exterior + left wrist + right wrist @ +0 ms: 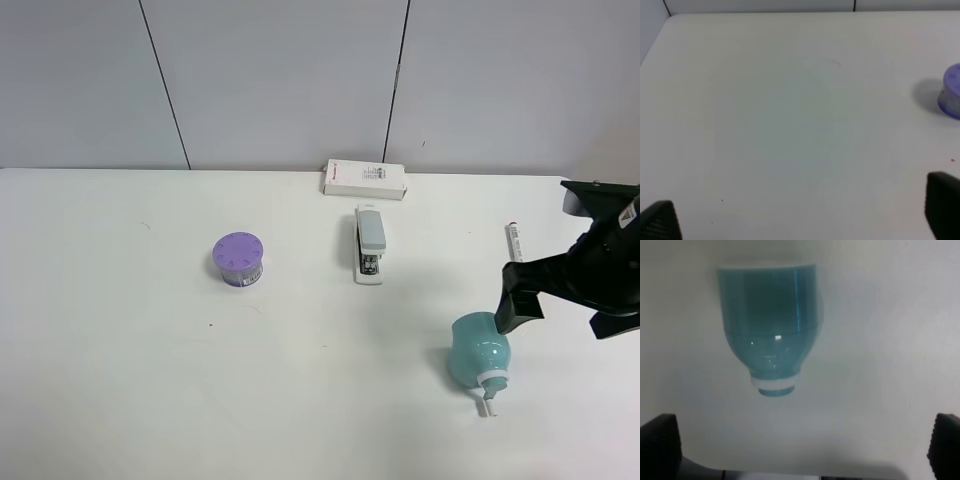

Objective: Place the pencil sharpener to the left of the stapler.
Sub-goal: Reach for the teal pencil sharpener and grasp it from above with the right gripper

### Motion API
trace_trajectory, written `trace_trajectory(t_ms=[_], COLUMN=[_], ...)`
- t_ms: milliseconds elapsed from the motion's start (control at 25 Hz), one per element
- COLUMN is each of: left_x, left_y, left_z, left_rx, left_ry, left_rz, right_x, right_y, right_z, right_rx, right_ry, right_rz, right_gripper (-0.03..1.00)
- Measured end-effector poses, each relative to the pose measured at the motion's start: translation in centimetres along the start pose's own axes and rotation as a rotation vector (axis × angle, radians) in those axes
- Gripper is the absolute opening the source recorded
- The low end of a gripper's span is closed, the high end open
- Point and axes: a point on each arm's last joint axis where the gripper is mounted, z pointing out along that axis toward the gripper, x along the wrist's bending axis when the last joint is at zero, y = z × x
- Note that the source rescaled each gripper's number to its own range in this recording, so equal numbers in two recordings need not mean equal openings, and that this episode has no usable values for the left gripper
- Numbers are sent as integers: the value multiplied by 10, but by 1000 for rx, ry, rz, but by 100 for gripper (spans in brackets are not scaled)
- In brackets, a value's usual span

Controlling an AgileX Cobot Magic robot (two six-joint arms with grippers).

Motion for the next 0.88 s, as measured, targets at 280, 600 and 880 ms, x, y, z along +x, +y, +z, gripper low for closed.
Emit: trace_trajectory(t_ms=[280,600,880], left_x=[0,0,0], left_y=[0,0,0], left_z=[0,0,0], left_rx=[0,0,0], left_ry=[0,0,0], left_rz=[0,0,0], right_x=[8,10,4], right_y=[11,18,3], right_z=[13,34,61], right_rx=[-26,-2,-5], right_ry=[-9,-21,-25], right_rz=[-40,-49,-44], right_gripper=[100,100,100])
